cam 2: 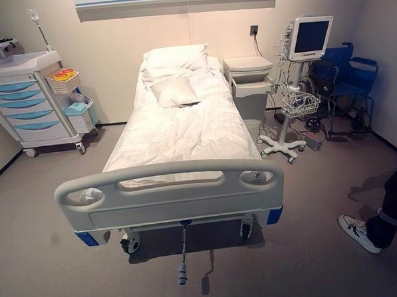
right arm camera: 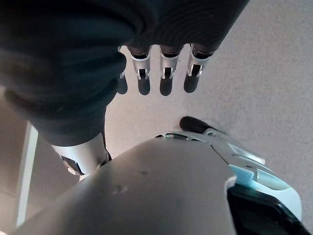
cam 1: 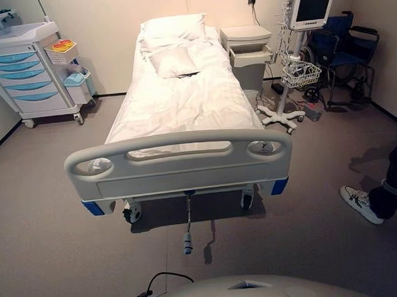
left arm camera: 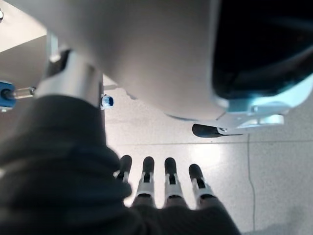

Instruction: Raise the hospital bed

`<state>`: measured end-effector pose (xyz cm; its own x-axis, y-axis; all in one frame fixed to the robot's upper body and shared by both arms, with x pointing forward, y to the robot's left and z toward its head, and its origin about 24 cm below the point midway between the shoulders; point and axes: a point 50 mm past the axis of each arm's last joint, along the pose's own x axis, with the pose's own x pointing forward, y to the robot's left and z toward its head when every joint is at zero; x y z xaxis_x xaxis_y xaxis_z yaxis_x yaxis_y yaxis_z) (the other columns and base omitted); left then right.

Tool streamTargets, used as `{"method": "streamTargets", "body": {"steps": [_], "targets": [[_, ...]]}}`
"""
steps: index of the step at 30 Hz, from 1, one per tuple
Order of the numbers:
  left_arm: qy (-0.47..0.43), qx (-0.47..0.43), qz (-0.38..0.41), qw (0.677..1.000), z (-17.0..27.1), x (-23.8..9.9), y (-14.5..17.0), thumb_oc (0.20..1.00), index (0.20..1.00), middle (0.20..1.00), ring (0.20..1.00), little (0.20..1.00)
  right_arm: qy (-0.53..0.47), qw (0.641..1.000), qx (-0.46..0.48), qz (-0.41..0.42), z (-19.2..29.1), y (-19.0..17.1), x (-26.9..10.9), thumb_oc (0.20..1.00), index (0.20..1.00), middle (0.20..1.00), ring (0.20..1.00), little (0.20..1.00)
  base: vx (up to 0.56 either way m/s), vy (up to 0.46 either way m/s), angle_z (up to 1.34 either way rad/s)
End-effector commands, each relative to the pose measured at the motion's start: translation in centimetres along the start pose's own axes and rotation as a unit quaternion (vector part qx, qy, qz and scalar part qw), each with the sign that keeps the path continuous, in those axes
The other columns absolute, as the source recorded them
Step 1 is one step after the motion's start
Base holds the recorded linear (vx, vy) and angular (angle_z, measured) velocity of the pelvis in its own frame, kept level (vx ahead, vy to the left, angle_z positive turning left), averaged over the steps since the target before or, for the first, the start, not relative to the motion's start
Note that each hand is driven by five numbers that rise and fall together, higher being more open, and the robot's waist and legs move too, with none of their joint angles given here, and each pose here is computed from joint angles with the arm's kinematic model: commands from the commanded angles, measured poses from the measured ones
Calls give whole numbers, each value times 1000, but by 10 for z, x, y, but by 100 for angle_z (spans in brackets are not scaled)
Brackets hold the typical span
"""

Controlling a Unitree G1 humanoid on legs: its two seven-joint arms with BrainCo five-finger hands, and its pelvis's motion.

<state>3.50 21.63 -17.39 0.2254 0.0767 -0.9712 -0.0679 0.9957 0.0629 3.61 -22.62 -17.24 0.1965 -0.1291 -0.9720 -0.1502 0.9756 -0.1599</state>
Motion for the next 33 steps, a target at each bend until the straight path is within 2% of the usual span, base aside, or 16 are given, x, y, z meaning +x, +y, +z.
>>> {"method": "streamTargets", "body": {"steps": [1,7,23,24,30,31,33], "targets": [[-25,4,-24,999,24,5,-17,1000,1000,1000,1000,1000,-13,1000,-4,-6,18,-4,2,1000,1000,1000,1000,1000,0,0,0],[11,19,3,1000,6,2,-4,1000,1000,1000,1000,1000,-12,1000,0,-2,17,0,2,1000,1000,1000,1000,1000,0,0,0],[-6,68,6,998,17,3,-6,1000,1000,1000,1000,1000,-22,1000,2,-6,22,-1,3,1000,1000,1000,1000,1000,-8,1,0],[-28,71,13,997,31,5,-6,1000,1000,1000,1000,1000,-36,999,5,-15,32,-6,3,1000,1000,1000,1000,1000,-121,9,-3],[-28,71,13,997,31,5,-6,1000,1000,1000,1000,1000,-36,999,5,-15,32,-6,3,1000,1000,1000,1000,1000,-69,1,-1],[-70,63,31,995,58,5,-4,1000,1000,1000,1000,1000,-68,997,9,-37,53,-16,3,1000,1000,1000,1000,1000,-329,-4,-1],[-83,53,37,994,66,5,-3,1000,1000,1000,1000,1000,-97,995,10,-36,65,-14,2,1000,1000,1000,1000,1000,-202,-3,-12]]}}
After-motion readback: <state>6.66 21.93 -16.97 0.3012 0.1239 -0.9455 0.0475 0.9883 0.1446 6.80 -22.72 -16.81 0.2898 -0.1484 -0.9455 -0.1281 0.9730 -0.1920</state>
